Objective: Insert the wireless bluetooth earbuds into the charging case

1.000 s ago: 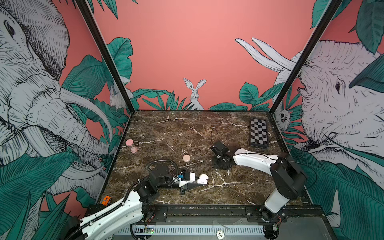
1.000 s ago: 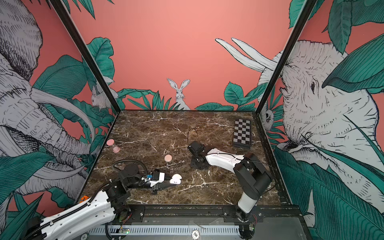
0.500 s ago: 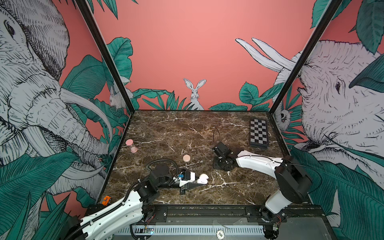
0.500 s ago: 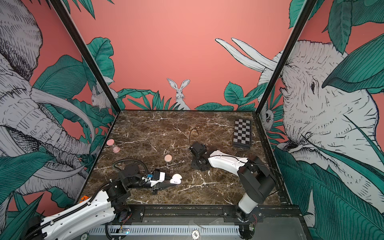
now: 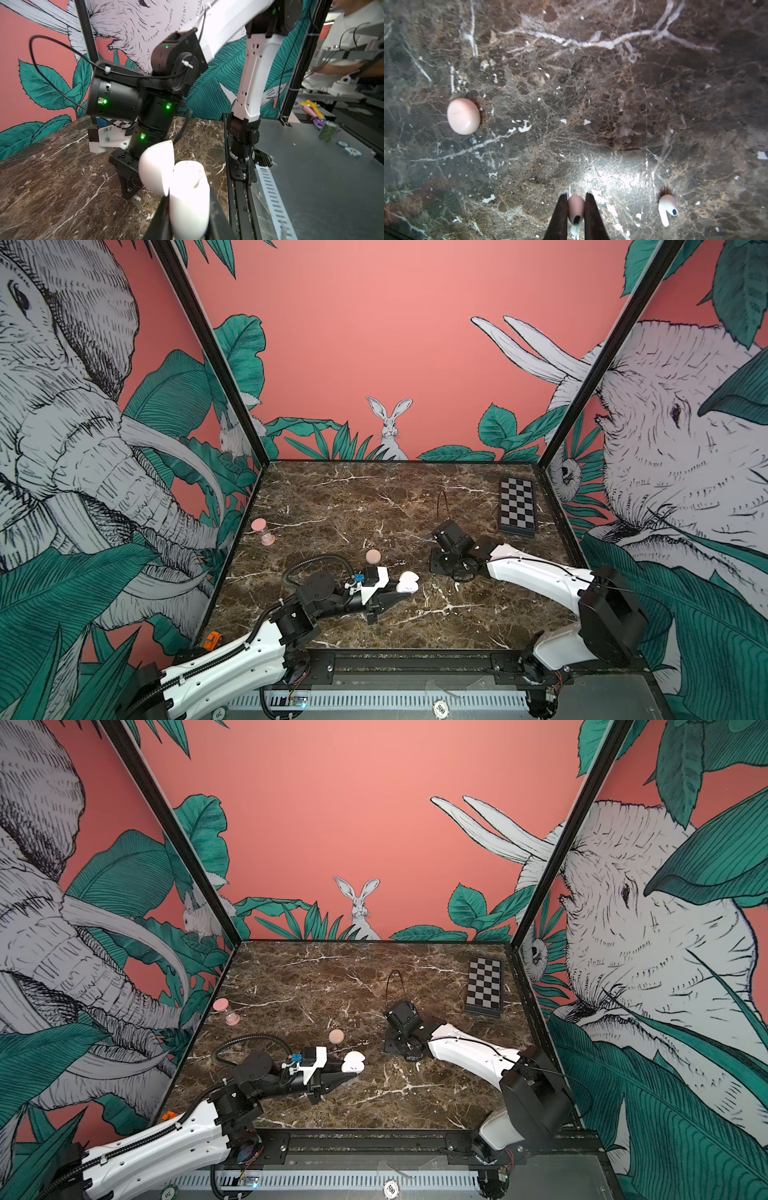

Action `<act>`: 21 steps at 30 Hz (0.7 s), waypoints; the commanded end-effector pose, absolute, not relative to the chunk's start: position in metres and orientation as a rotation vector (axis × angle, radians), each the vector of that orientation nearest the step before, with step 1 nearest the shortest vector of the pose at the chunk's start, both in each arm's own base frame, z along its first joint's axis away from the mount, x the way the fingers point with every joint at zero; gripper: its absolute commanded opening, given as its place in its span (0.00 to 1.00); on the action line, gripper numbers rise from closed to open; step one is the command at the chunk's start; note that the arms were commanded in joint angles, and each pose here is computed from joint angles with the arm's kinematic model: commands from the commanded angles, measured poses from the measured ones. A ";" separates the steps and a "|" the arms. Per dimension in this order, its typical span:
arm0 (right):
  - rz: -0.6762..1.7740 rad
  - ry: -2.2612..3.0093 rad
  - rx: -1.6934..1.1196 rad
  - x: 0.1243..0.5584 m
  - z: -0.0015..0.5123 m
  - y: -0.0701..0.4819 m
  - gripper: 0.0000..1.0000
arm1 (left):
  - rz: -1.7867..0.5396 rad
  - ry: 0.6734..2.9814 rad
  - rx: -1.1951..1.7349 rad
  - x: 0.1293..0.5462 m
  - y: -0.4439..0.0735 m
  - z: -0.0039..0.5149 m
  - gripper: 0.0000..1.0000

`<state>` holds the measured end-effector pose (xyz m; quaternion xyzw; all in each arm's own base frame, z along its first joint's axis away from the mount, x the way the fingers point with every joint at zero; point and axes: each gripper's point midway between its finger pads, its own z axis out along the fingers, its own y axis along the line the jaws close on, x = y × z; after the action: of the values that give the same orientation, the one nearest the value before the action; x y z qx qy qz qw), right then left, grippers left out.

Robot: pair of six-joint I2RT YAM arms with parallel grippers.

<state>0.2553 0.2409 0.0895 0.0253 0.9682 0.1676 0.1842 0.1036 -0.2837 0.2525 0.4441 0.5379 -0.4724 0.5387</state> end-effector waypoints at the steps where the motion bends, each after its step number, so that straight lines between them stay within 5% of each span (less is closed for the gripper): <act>1: 0.468 2.674 0.048 0.259 0.103 0.237 0.13 | -1.078 1.315 0.913 0.120 -0.280 0.253 0.00; 21: 0.533 2.525 -0.005 0.260 0.149 0.235 0.12 | -0.960 1.432 0.783 0.147 -0.272 0.193 0.00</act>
<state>0.2595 0.2359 0.1420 0.0055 0.9454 0.1995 0.2576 0.1447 -0.2749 0.1876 0.3532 0.6195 -0.4059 0.5716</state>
